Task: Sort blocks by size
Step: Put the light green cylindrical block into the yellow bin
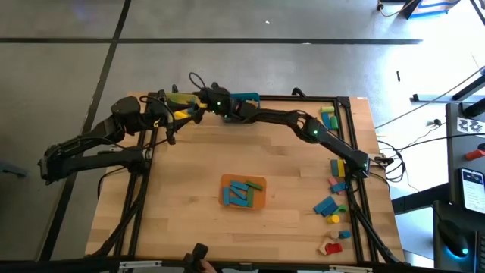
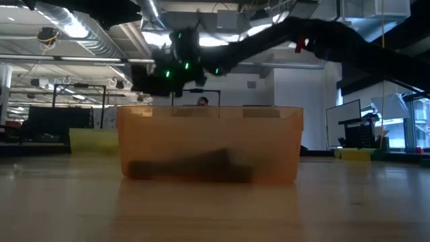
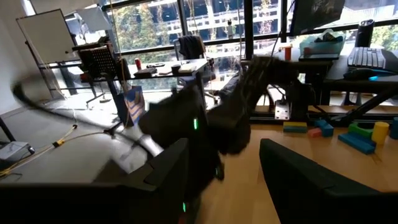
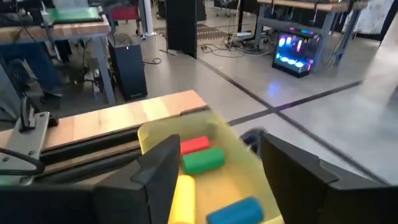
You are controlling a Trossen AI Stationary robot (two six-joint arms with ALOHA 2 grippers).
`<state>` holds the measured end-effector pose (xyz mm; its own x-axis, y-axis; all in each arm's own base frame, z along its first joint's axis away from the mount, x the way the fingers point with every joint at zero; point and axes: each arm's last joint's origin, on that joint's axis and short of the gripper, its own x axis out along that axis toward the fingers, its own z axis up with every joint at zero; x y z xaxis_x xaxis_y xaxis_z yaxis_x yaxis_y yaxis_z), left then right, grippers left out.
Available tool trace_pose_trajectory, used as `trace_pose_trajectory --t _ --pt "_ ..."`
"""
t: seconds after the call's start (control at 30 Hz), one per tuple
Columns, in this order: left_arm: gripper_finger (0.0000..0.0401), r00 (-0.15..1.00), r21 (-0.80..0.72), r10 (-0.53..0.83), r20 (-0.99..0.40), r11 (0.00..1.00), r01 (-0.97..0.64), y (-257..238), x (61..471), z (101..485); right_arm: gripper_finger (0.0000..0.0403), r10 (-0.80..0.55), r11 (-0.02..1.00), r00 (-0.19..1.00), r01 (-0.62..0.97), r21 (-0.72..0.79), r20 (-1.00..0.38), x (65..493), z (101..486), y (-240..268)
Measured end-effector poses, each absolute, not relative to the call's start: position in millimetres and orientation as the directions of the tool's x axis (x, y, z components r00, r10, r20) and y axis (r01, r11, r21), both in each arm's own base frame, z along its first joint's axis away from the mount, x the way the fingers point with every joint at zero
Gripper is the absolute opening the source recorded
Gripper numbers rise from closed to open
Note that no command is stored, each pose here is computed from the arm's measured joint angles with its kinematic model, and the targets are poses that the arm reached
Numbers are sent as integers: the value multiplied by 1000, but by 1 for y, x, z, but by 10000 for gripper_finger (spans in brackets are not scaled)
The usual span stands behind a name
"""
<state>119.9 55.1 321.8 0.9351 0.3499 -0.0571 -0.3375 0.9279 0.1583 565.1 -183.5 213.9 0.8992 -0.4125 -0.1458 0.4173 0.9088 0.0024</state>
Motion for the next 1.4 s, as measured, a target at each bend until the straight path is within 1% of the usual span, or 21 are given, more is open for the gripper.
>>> trace_pose_trajectory --t 0.2,0.3,0.43,0.6,0.73,0.93,1.07,1.17,1.27,1.33,1.4 --pt "182 935 157 350 -62 928 -337 55 120 321 206 -417 909 903 415 -46 -103 544 282 -181" --pt "182 935 157 350 -63 928 -337 55 120 321 200 -446 894 887 439 -87 -115 529 312 -180" --pt "182 934 157 350 -70 929 -336 55 120 321 198 -452 890 882 436 -131 -137 503 357 -173" --pt "182 934 156 349 -72 929 -336 55 120 320 197 -442 895 857 404 -189 -266 466 395 -160" --pt "182 935 153 349 -69 929 -336 55 120 321 198 -430 903 822 384 -196 -372 431 421 -148" --pt "182 937 130 346 -47 932 -337 55 120 323 198 -398 910 729 389 -142 -557 382 440 -131" --pt "182 938 126 343 -45 934 -335 55 120 323 198 -366 899 629 431 -84 -686 355 440 -122" --pt "182 939 125 342 -45 934 -335 55 120 323 198 -339 880 522 469 -68 -783 342 433 -118" --pt "182 938 124 342 -45 934 -335 55 120 323 198 -342 848 395 520 -99 -853 333 423 -116" --pt "182 939 115 342 -45 935 -335 55 120 323 198 -384 812 307 561 -161 -871 329 416 -117" --pt "182 939 111 342 -45 935 -336 55 120 323 198 -437 766 195 592 -250 -878 325 408 -119"
